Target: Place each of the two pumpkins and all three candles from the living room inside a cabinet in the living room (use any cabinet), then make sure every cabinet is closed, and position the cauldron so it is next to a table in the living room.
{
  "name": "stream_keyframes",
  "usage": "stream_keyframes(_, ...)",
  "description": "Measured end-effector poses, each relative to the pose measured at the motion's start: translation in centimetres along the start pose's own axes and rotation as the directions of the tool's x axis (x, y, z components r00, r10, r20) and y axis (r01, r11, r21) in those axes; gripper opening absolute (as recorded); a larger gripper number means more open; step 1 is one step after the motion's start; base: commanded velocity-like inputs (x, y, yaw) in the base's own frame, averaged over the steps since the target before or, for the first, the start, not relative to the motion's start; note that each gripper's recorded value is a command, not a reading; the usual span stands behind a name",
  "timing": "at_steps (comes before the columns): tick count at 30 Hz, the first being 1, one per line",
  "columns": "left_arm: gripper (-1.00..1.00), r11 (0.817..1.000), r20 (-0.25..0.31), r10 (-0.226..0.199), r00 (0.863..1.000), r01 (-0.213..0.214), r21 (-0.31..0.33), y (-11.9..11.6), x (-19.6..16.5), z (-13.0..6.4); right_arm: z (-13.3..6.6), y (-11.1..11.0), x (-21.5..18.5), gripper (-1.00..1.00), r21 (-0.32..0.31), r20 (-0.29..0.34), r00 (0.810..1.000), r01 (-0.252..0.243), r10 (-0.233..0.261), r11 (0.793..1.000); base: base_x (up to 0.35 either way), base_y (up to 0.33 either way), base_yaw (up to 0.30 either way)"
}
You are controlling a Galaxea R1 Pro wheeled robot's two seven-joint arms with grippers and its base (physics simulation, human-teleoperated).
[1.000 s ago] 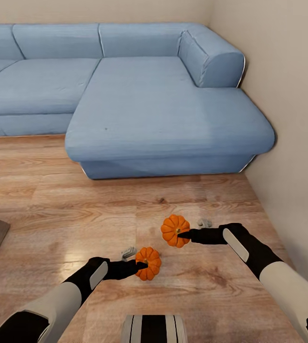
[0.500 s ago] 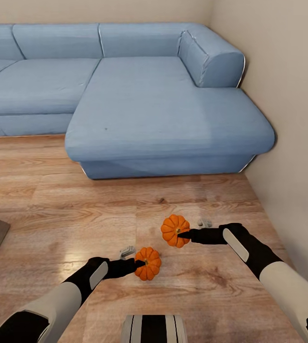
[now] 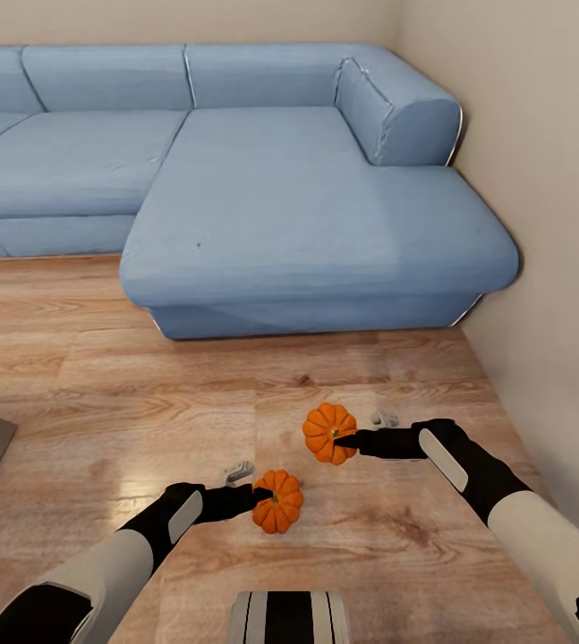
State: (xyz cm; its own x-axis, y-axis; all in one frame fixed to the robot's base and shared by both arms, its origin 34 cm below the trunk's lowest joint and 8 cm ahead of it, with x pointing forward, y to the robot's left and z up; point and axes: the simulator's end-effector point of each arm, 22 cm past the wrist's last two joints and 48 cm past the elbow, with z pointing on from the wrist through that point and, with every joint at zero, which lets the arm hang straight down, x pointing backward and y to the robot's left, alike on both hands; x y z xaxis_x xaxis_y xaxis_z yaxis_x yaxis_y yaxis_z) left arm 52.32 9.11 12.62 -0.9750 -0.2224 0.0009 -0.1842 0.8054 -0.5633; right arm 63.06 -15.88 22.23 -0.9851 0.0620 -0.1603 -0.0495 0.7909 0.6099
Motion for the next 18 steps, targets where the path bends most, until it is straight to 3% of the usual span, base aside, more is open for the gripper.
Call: stream_keyframes(18, 1.0, 1.0, -0.008, -0.006, 1.0, 0.006, -0.007, 0.32, 0.41, 0.05, 0.0, -0.02, 0.01, -1.0, 0.001, 0.0, 1.0, 0.0, 0.0, 1.0, 0.035, -0.019, 0.0)
